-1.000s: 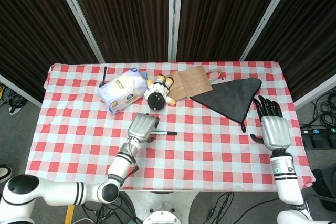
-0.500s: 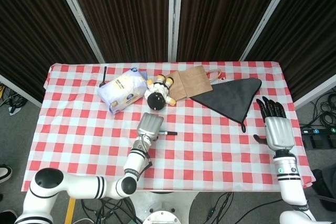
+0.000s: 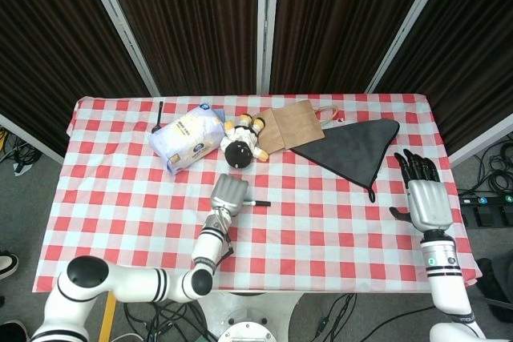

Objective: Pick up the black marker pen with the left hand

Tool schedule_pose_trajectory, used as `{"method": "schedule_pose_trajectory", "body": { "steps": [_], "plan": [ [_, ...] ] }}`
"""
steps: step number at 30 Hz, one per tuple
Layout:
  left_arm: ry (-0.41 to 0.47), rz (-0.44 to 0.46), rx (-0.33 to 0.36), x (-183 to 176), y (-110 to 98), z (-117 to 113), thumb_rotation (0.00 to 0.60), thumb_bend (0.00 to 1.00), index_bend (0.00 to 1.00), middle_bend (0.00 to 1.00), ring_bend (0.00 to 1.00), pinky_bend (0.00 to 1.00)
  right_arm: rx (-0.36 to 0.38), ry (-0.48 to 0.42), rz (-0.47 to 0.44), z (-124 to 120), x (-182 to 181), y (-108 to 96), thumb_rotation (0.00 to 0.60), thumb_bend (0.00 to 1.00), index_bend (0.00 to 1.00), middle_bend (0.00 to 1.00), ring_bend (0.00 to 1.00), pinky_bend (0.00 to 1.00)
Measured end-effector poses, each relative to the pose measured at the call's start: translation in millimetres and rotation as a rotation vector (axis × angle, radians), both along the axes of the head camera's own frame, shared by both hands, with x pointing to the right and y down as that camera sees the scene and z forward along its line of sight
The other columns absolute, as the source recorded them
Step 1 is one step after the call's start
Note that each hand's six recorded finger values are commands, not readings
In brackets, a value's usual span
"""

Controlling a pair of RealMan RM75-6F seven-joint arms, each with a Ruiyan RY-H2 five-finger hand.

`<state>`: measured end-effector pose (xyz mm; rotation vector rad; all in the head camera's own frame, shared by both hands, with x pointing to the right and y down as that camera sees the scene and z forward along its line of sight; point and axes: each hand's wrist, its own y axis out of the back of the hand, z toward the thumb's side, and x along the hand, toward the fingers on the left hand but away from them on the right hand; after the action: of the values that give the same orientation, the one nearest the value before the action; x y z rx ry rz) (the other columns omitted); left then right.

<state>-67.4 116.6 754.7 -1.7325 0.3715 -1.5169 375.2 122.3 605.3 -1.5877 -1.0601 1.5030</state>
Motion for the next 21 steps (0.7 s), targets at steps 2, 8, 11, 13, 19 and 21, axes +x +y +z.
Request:
{"method": "schedule_pose_trajectory", "body": {
  "steps": [2, 8, 11, 13, 19, 21],
  "plan": [
    [-0.009, 0.013, 0.007, 0, 1, 3, 0.6, 0.19, 0.48, 0.51, 0.47, 0.6, 0.0, -0.002, 0.002, 0, 1, 0, 0.6, 0.0, 0.0, 0.0, 0.0, 0.0],
    [-0.025, 0.023, 0.007, -3, 3, 8, 0.6, 0.23, 0.49, 0.52, 0.47, 0.6, -0.005, -0.005, 0.003, 3, 3, 2, 0.6, 0.0, 0.0, 0.0, 0.0, 0.0],
    [-0.028, 0.009, -0.004, -6, 2, 10, 0.6, 0.27, 0.49, 0.53, 0.48, 0.6, -0.007, -0.007, 0.005, 4, 3, 2, 0.6, 0.0, 0.0, 0.0, 0.0, 0.0],
    [-0.032, 0.0, -0.012, -7, 2, 11, 0.6, 0.28, 0.49, 0.53, 0.48, 0.6, -0.007, -0.007, 0.004, 5, 3, 2, 0.6, 0.0, 0.0, 0.0, 0.0, 0.0],
    [-0.03, -0.013, -0.036, -10, 2, 14, 0.6, 0.34, 0.51, 0.54, 0.49, 0.6, -0.007, -0.005, -0.003, 6, 1, 1, 0.6, 0.0, 0.0, 0.0, 0.0, 0.0],
    [-0.032, -0.013, -0.038, -12, 2, 14, 0.6, 0.35, 0.51, 0.54, 0.49, 0.61, -0.008, -0.004, -0.006, 6, 0, 1, 0.6, 0.0, 0.0, 0.0, 0.0, 0.0]
  ]
}}
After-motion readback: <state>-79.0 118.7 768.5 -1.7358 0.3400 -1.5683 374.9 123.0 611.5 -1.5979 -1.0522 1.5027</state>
